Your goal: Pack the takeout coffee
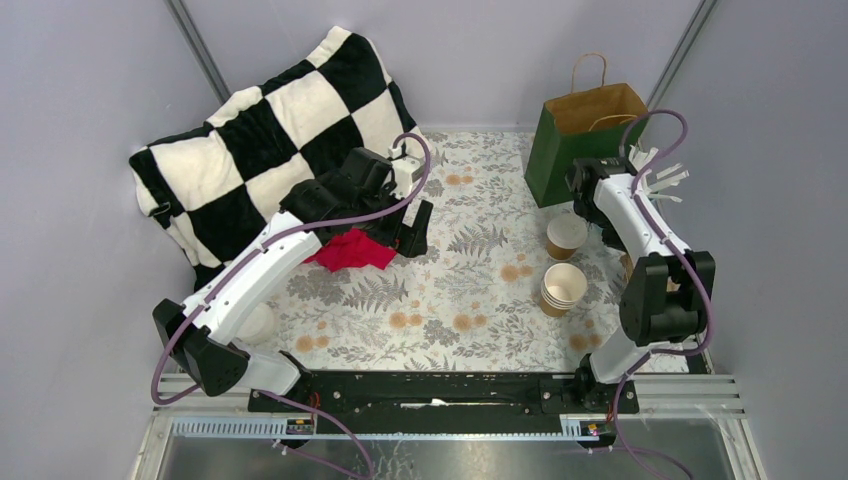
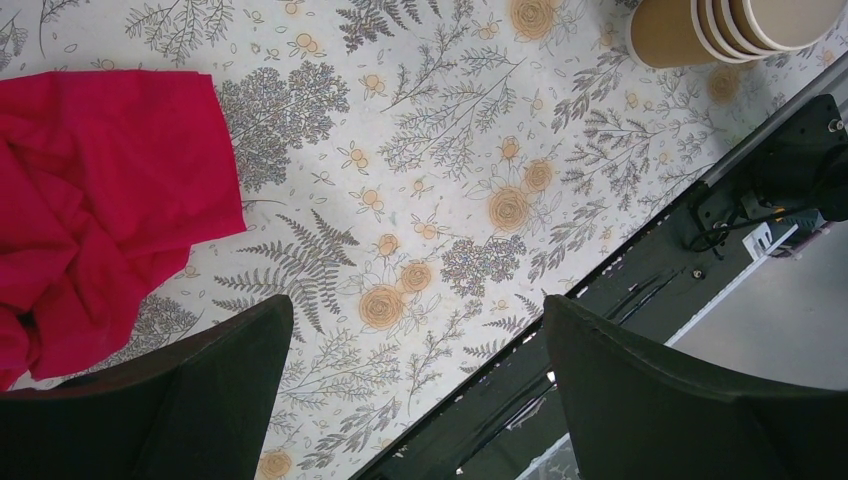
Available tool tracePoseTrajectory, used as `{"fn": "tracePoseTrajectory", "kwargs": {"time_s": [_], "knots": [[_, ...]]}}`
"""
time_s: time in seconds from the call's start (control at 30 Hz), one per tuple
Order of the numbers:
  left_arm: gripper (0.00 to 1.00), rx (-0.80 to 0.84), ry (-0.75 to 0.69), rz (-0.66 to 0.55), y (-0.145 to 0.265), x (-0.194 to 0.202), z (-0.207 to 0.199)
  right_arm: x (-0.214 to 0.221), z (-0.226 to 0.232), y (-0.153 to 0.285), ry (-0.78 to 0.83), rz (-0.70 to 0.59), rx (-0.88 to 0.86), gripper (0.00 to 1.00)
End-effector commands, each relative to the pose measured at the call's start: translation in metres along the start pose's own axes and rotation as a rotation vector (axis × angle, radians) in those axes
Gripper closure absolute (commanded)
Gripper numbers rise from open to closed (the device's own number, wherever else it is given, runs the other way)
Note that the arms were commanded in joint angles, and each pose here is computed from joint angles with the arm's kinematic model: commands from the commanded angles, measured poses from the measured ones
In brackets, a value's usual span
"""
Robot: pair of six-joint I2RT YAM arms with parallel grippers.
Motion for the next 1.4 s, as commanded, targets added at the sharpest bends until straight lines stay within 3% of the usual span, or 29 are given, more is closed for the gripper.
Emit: {"fn": "tracePoseTrajectory", "kwargs": {"time_s": [0.0, 0.07, 0.17, 0.3, 0.33, 0.47, 0.6, 0.7, 0.8, 0.87, 1.0, 1.07, 1.2, 1.3, 1.37], "knots": [[0.01, -0.003, -0.035, -0.063, 0.008, -0.006, -0.002, 0.007, -0.007, -0.006, -0.072, -0.051, 0.041, 1.0], [0.01, 0.002, -0.038, -0.061, 0.008, -0.005, -0.003, 0.007, -0.004, -0.01, -0.018, 0.006, 0.115, 1.0], [0.01, 0.002, -0.036, -0.054, 0.008, -0.004, -0.004, -0.005, -0.022, 0.016, -0.138, -0.082, 0.032, 1.0], [0.01, 0.014, -0.038, -0.059, 0.007, -0.005, -0.005, 0.002, -0.01, -0.01, -0.1, -0.001, 0.05, 1.0], [0.01, 0.017, -0.044, -0.06, 0.007, -0.005, -0.007, 0.0, -0.018, -0.008, -0.119, 0.02, 0.085, 1.0], [0.01, 0.01, -0.05, -0.06, 0.009, -0.006, -0.008, -0.017, -0.069, 0.02, -0.345, -0.116, -0.033, 1.0], [0.01, 0.017, -0.065, -0.072, 0.009, -0.009, -0.011, -0.008, -0.029, -0.016, -0.262, -0.055, -0.091, 1.0], [0.01, 0.01, -0.085, -0.072, 0.011, -0.01, -0.015, -0.011, -0.025, -0.01, -0.223, 0.036, -0.038, 1.0], [0.01, 0.012, -0.086, -0.081, 0.014, -0.014, -0.016, -0.02, -0.087, 0.025, -0.356, -0.087, -0.057, 1.0], [0.01, 0.023, -0.087, -0.093, 0.015, -0.018, -0.018, -0.021, -0.101, 0.031, -0.407, -0.174, -0.096, 1.0], [0.01, 0.04, -0.091, -0.102, 0.014, -0.019, -0.021, 0.0, -0.022, -0.015, -0.239, -0.027, -0.101, 1.0], [0.01, 0.035, -0.103, -0.104, 0.017, -0.02, -0.024, 0.008, -0.036, -0.01, -0.195, 0.058, 0.03, 1.0], [0.01, 0.029, -0.101, -0.097, 0.017, -0.02, -0.024, 0.002, -0.094, 0.035, -0.399, -0.125, -0.141, 1.0], [0.01, 0.04, -0.107, -0.108, 0.016, -0.023, -0.026, 0.015, -0.062, 0.01, -0.34, -0.1, -0.107, 1.0], [0.01, 0.042, -0.112, -0.106, 0.015, -0.023, -0.027, 0.021, -0.039, -0.015, -0.267, 0.024, -0.029, 1.0]]}}
Point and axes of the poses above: each gripper's point midway between its finger pads, its own y axis back along the fingers, its own z axis along the line the jaws close on, x = y × z, the point moved 8 cm from there along y, back along the fingers, and after that the axes turned 4 degrees about -y, right-handed, at the moved point
